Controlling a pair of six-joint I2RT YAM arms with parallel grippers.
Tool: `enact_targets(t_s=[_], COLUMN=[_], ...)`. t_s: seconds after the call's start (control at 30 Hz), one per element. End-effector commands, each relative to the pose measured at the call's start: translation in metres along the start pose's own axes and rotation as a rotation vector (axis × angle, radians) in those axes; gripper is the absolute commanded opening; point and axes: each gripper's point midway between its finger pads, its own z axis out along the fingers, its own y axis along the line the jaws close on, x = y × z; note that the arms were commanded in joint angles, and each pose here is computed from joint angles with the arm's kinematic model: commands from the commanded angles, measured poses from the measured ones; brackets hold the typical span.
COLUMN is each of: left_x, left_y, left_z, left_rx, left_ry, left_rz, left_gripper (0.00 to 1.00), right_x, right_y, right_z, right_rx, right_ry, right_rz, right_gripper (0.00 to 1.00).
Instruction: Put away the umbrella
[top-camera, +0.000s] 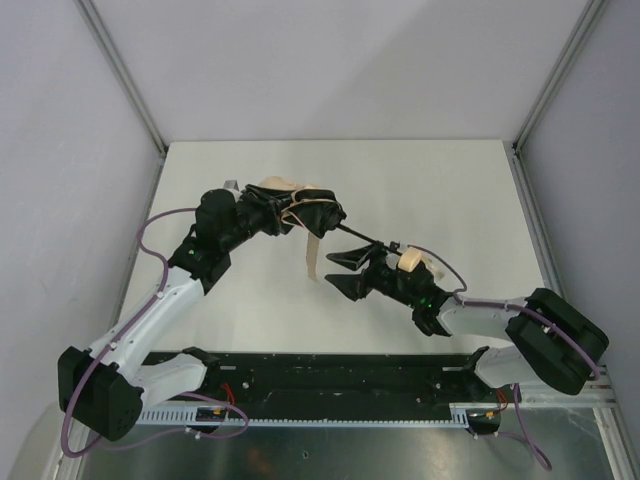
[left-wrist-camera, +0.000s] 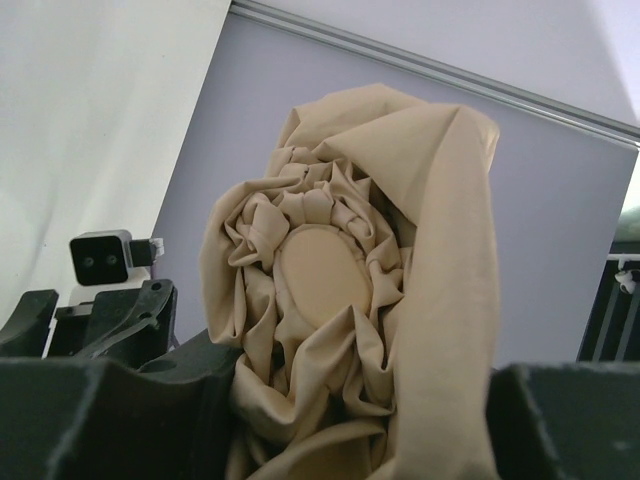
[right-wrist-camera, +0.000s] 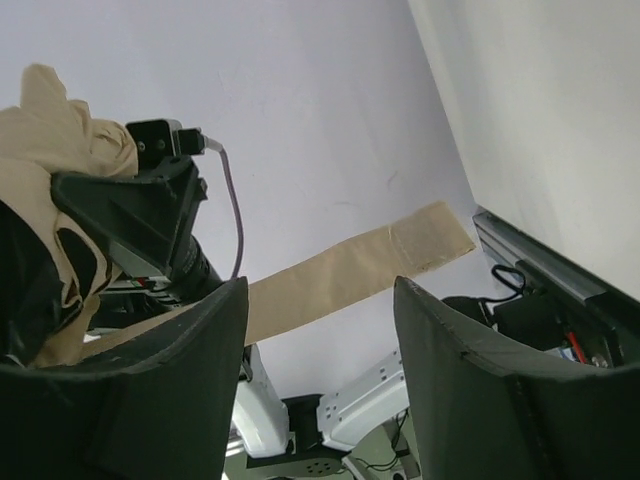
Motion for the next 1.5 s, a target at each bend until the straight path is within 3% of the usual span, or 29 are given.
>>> enact_targets(t_s=[0.0,0.37,0.9,1.2,1.4,1.47], left_x=[0.019,0.023,0.027,0.034,0.042,0.044], left_y=[-0.053,-0.060,-0.051,-0.050,-0.050,-0.047], left_z=[-0.015,-0.017,-0.028,-0.028,-0.028,-0.028], left_rx=[0.158,0.172,0.177,0.174,0.175,0.168], left_ry=[0.060,0.075,0.075,0.089,0.104,0.111], left_rz=[0.012,0.014,0.013,0.008,0.014,0.012], left_gripper=[0.00,0.00,0.00,0.00,0.00,0.00], right_x=[0.009,0.013,0.011,0.009,0.005,0.004], right_y=[0.010,-0.005,-0.004,-0.001,0.006,0.006], right_z=[0.001,-0.001,0.010,0.016,0.019,0.020], right_rx=[-0.054,-0.009,-0.054,-0.079,-0.108,-0.113], right_ry=[-0.010,-0.074,-0.029,-0.028,-0.031,-0.028], right_rz=[0.035,0.039,0.076,0.077,0.066,0.060], right_gripper=[0.62,0.61,0.57,0.35,0.27,0.28])
